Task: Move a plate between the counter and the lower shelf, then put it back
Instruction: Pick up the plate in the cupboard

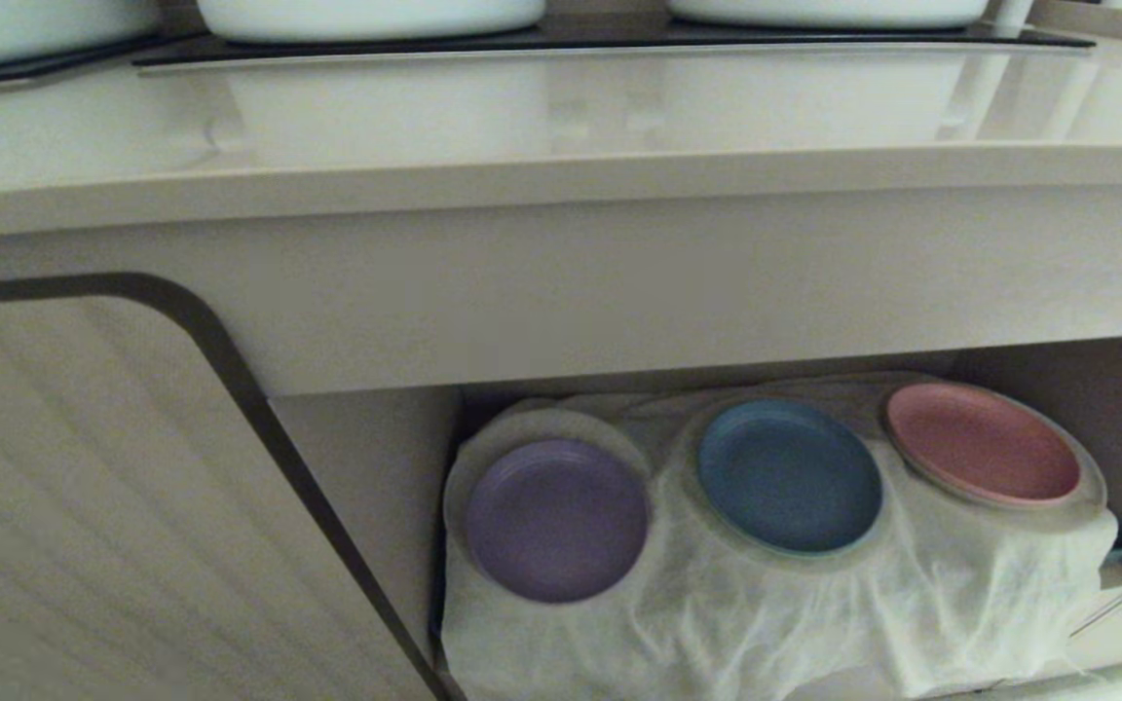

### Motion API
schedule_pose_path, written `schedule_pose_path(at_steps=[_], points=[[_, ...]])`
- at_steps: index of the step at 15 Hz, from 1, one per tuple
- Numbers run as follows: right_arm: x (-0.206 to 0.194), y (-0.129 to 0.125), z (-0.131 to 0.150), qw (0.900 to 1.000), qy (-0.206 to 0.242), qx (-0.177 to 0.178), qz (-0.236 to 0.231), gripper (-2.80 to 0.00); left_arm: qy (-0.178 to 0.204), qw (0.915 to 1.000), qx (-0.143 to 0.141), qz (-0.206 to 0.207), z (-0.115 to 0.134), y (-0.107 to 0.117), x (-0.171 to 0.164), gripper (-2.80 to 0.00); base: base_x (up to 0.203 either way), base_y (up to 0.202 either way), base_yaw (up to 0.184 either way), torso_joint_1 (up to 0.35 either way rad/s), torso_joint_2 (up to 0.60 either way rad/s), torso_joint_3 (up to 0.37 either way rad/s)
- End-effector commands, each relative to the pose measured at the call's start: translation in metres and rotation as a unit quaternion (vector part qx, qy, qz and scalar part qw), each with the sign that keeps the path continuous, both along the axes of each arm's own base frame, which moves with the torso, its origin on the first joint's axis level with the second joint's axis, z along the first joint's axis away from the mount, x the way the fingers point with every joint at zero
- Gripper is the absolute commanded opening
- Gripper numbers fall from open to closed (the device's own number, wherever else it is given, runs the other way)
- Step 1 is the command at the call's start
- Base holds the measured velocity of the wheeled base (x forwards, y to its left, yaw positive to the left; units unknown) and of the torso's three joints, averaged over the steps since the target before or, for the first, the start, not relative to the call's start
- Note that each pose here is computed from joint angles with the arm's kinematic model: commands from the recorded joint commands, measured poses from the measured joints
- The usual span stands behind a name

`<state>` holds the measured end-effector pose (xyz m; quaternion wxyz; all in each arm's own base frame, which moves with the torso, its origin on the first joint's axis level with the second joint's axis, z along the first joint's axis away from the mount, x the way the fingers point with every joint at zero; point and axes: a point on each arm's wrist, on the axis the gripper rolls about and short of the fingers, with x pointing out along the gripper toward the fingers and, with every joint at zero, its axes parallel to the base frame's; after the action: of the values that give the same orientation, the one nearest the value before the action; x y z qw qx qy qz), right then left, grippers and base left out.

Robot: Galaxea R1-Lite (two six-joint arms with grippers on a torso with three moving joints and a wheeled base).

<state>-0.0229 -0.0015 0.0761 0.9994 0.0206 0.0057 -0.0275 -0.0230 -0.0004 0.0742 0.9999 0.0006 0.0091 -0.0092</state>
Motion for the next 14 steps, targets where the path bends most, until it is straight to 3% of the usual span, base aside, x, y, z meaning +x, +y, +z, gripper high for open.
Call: schedule_pose_path(at_steps=[1, 14], points=[[-0.0004, 0.0, -0.0003, 1.0, -0.002, 0.0, 0.001, -2.8, 0.0, 1.0, 0.0, 0.0, -0.0001, 0.0, 0.0, -2.8, 0.0, 0.0, 0.0, 0.0, 0.0, 0.0], [0.0, 0.0, 0.0, 1.0, -0.008, -0.004, 0.0, -2.8, 0.0, 1.0, 0.0, 0.0, -0.0001, 0.0, 0.0, -2.8, 0.0, 0.0, 0.0, 0.0, 0.0, 0.0]])
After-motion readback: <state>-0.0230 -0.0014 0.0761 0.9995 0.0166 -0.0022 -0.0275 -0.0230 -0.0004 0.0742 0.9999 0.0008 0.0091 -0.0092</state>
